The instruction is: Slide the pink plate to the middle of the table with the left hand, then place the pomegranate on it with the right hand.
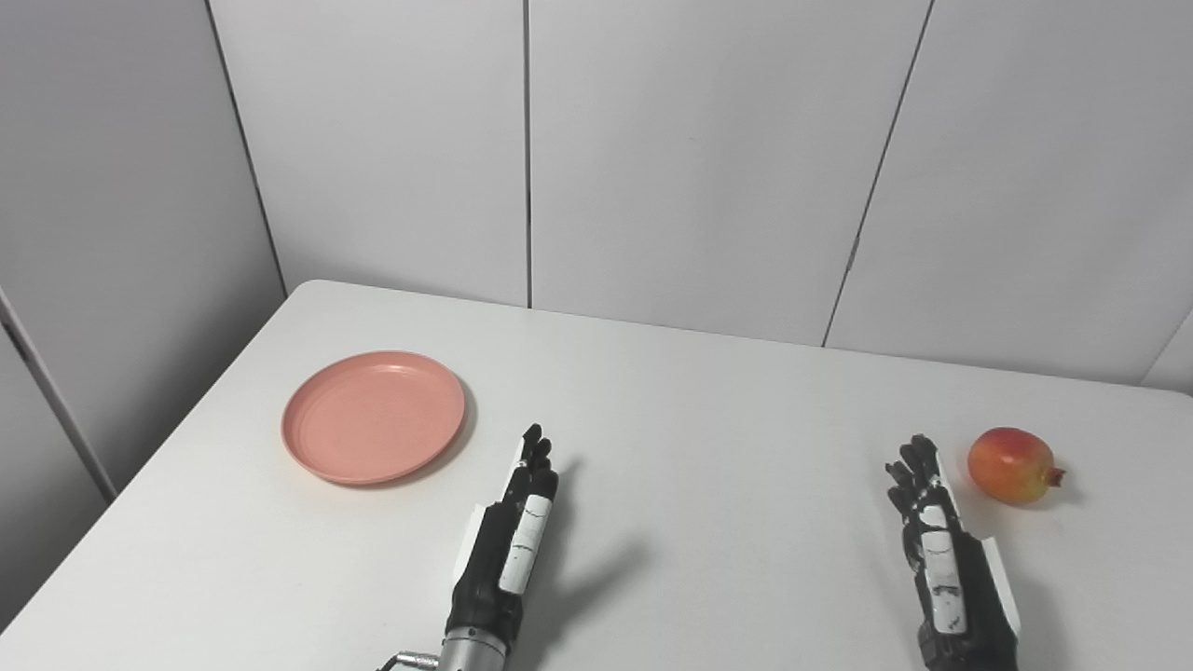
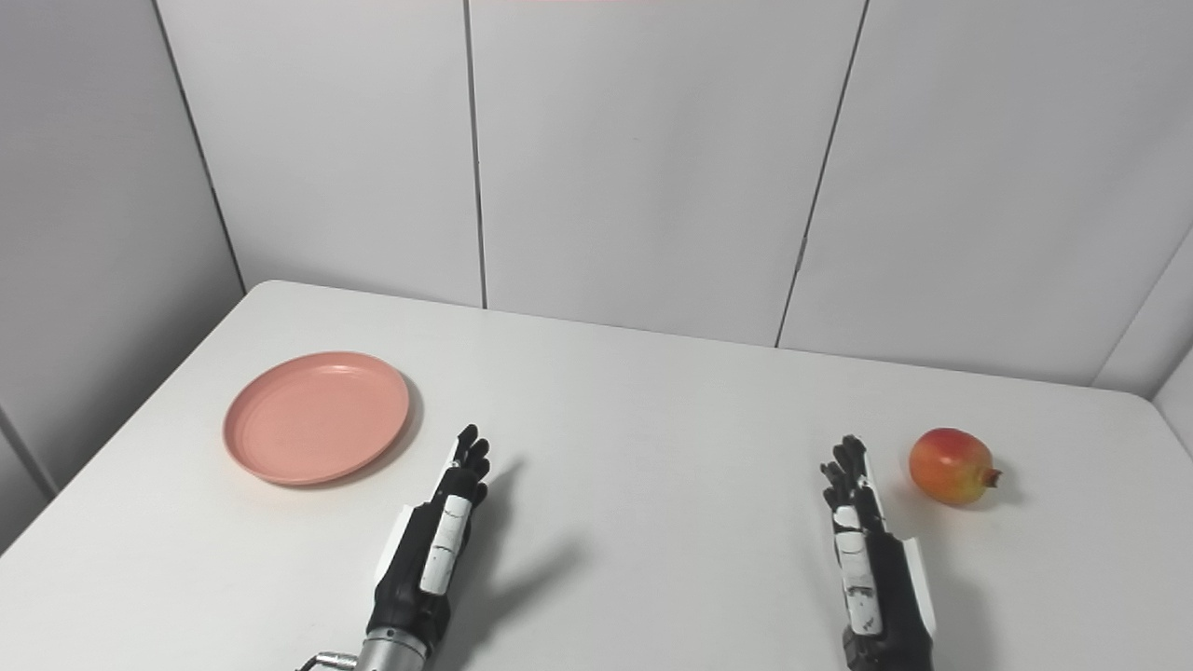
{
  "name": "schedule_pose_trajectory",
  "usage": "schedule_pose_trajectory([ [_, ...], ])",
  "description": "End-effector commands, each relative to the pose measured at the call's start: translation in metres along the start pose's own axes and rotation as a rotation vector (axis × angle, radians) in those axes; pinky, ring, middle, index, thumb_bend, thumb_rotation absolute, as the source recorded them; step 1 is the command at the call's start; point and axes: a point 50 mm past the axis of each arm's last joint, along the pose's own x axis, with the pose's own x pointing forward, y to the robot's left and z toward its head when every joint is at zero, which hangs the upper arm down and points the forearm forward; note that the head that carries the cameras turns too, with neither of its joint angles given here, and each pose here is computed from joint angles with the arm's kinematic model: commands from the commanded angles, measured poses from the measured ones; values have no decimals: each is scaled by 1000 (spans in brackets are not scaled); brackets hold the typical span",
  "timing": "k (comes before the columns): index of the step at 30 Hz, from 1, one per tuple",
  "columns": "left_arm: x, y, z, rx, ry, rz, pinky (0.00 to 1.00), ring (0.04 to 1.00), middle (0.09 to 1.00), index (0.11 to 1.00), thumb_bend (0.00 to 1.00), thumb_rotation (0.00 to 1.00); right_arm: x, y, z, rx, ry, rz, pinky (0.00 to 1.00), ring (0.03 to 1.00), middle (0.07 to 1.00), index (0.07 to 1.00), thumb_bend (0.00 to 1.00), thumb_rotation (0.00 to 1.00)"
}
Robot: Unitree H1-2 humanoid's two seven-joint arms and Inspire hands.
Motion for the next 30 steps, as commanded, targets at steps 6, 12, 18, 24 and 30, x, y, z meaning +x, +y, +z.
schedule_pose_trajectory([
  [6, -12, -1, -19, -8, 33, 24, 1000, 1000, 1000, 1000, 776, 1000, -22, -5, -32, -1, 72, -10, 1000, 978, 987, 988, 789, 1000],
  [12, -12, -3, -19, -31, 17, 35, 1000, 999, 1000, 1000, 751, 1000, -22, -6, -33, 2, 73, -9, 1000, 976, 989, 987, 797, 1000],
  [18, -17, -4, -14, -80, -32, 60, 1000, 982, 994, 1000, 783, 1000, -27, -9, -32, 25, 75, -5, 1000, 978, 987, 987, 808, 1000],
  [24, -15, 0, -9, -112, -42, 53, 1000, 988, 990, 1000, 785, 1000, -31, -11, -27, 53, 69, -9, 1000, 969, 975, 994, 790, 1000],
  [30, -15, 2, -1, -130, -54, 40, 1000, 997, 994, 1000, 814, 995, -34, -10, -24, 69, 74, -15, 1000, 967, 968, 990, 771, 1000],
])
